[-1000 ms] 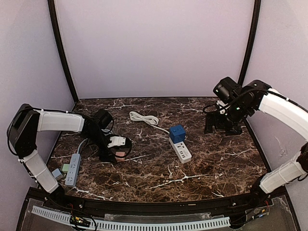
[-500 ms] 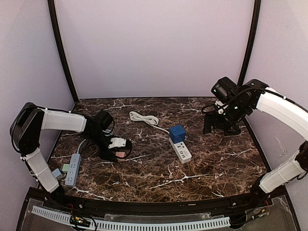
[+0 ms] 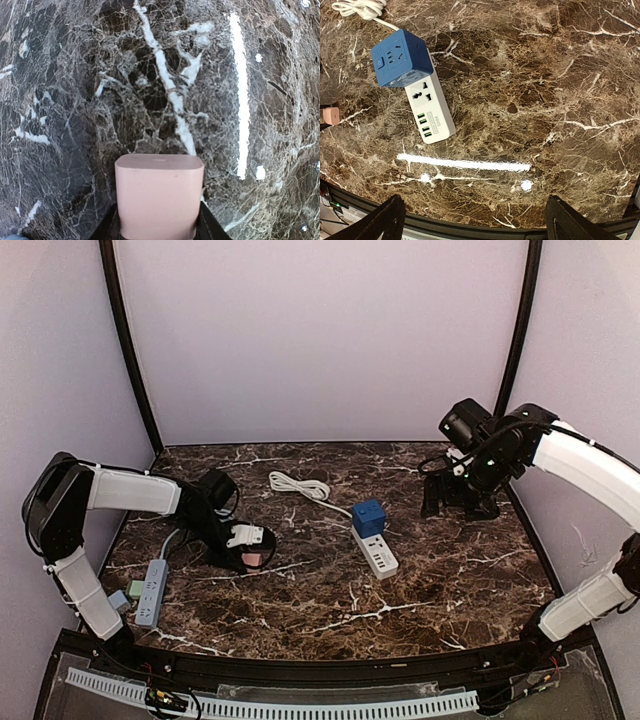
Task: Insert the plug
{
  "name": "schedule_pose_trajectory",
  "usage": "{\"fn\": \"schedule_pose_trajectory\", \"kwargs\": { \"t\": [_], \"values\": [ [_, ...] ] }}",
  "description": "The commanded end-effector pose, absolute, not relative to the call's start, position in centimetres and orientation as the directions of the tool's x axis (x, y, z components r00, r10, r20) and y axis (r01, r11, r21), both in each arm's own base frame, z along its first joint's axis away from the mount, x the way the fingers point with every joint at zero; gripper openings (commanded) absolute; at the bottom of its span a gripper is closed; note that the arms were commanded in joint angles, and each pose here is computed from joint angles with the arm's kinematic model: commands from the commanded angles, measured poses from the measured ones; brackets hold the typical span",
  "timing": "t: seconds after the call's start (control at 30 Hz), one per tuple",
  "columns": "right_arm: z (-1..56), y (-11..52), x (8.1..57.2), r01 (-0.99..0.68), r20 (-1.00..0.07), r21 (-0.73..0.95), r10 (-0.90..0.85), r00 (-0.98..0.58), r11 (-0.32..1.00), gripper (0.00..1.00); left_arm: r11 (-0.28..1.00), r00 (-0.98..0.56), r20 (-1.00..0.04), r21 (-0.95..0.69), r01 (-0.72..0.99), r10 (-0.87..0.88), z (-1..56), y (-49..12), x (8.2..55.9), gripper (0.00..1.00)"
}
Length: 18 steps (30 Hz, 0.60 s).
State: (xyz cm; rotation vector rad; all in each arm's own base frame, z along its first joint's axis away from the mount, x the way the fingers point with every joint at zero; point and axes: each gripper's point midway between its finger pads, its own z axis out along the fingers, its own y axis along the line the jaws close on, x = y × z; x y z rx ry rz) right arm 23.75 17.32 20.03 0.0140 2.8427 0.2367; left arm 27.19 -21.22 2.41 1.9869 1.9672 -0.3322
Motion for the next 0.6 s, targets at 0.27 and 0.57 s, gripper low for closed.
{"fn": "schedule_pose_trajectory", "kwargs": {
  "t": [0.27, 0.57],
  "values": [
    [22.7, 20.7, 25.0, -0.022, -0.312, 0.355, 0.096, -0.945, 0.935, 0.96, 0.21, -0.127, -0.558, 0.086, 0.974, 0.82, 10.4, -23.0, 28.1, 0.01],
    [24.9, 26.1, 25.6, -0.07, -0.266, 0.606, 0.119, -0.957, 0.792, 0.96, 0.289, -0.191, -0.718, 0.016, 0.957, 0.669, 16.9, -27.6, 26.6, 0.01]
  ]
}}
